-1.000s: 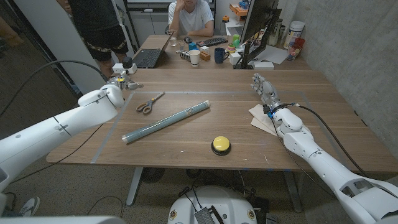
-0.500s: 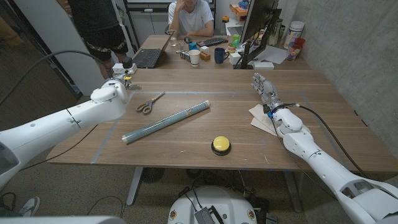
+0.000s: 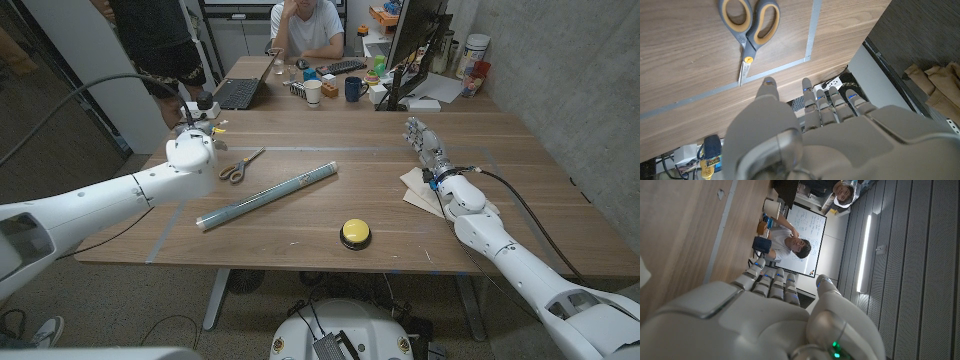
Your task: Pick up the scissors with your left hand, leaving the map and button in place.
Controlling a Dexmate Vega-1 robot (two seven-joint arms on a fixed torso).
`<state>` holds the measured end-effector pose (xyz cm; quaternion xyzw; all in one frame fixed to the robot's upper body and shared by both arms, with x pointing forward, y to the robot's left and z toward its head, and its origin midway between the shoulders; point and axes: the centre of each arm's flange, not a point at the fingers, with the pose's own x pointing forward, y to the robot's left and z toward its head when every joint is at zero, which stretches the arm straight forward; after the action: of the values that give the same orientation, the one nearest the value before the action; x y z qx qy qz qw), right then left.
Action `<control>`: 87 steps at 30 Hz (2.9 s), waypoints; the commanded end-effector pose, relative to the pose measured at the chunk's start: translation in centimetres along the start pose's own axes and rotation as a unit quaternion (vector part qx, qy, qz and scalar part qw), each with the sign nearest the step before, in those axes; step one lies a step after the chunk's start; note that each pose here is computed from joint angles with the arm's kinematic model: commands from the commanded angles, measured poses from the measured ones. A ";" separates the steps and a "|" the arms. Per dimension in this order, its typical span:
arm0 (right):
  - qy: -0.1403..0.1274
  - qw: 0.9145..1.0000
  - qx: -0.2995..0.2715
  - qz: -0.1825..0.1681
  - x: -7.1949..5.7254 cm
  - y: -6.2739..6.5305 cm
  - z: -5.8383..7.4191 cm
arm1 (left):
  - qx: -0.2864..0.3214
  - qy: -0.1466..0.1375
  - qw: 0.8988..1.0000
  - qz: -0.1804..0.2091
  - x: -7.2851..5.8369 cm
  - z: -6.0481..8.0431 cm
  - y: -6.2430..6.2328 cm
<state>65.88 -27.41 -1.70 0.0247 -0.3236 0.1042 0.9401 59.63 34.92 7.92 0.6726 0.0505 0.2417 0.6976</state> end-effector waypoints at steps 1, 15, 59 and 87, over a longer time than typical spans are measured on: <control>0.001 1.000 0.002 0.008 -0.1 0.0 -0.5 | 0.019 0.002 1.000 0.012 0.1 1.1 -0.8; 0.010 1.000 0.005 0.014 -0.2 -0.4 -1.5 | -0.038 0.014 0.999 0.023 0.1 2.5 -2.2; 0.030 0.999 -0.003 0.016 -0.4 -2.3 -2.4 | -0.022 0.021 1.000 -0.004 2.6 5.6 -4.9; 0.029 0.999 0.001 0.016 0.1 -3.4 -2.8 | -0.033 0.010 0.999 -0.006 3.7 7.7 -5.2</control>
<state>68.18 -30.10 -3.81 0.0140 -0.2955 0.1200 0.9477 66.92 30.48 4.26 0.6474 0.0646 0.2524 0.7162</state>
